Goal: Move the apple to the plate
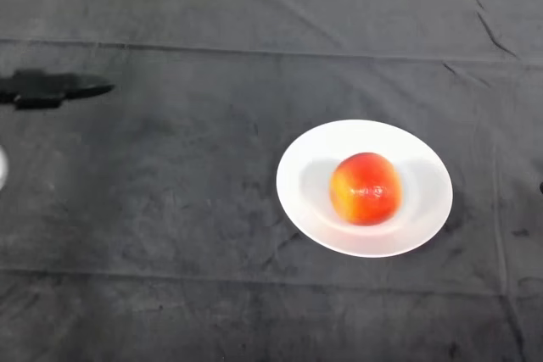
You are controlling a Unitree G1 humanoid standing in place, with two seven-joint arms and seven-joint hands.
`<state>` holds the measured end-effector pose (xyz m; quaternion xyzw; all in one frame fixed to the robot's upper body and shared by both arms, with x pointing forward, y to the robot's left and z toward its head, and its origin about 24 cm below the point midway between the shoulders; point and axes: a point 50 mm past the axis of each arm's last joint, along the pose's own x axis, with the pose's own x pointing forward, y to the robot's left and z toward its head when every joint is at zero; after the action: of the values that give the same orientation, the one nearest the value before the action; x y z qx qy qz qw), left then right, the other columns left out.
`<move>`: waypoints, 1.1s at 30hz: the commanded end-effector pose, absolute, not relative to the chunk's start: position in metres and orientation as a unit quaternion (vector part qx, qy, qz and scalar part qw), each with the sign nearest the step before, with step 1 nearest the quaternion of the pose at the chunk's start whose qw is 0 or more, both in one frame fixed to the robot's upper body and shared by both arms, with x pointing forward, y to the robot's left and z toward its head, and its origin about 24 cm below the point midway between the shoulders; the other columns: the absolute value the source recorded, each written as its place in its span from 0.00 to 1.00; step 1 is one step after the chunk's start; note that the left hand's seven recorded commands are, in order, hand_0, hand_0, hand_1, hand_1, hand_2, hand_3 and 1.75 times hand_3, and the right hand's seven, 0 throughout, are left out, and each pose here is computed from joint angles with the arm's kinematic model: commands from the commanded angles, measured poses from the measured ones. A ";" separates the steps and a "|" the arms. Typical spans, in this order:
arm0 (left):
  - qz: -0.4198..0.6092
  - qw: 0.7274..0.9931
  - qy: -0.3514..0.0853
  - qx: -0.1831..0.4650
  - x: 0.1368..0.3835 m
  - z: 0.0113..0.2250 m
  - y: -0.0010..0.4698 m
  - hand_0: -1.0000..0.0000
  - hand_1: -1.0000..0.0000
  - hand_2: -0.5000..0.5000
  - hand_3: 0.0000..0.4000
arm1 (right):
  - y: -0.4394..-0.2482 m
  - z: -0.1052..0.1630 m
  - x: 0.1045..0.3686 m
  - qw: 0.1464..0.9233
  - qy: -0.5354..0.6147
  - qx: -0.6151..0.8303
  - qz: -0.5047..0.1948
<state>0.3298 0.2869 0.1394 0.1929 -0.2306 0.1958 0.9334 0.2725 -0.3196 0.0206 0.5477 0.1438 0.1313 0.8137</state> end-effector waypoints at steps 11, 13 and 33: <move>0.308 0.899 -0.243 0.196 0.291 0.155 0.346 1.00 1.00 0.50 0.00 | -0.328 0.023 0.268 0.819 0.136 0.544 0.122; 0.321 0.896 -0.241 0.192 0.288 0.154 0.349 1.00 1.00 0.50 0.00 | -0.328 0.023 0.268 0.819 0.136 0.544 0.122; 0.394 0.870 -0.239 0.176 0.274 0.157 0.369 1.00 1.00 0.50 0.00 | -0.328 0.023 0.268 0.819 0.136 0.543 0.122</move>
<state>0.2820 0.3614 0.1486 0.1532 -0.2277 0.3874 0.8801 0.2725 -0.3196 0.0206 0.5477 0.1438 0.1312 0.8137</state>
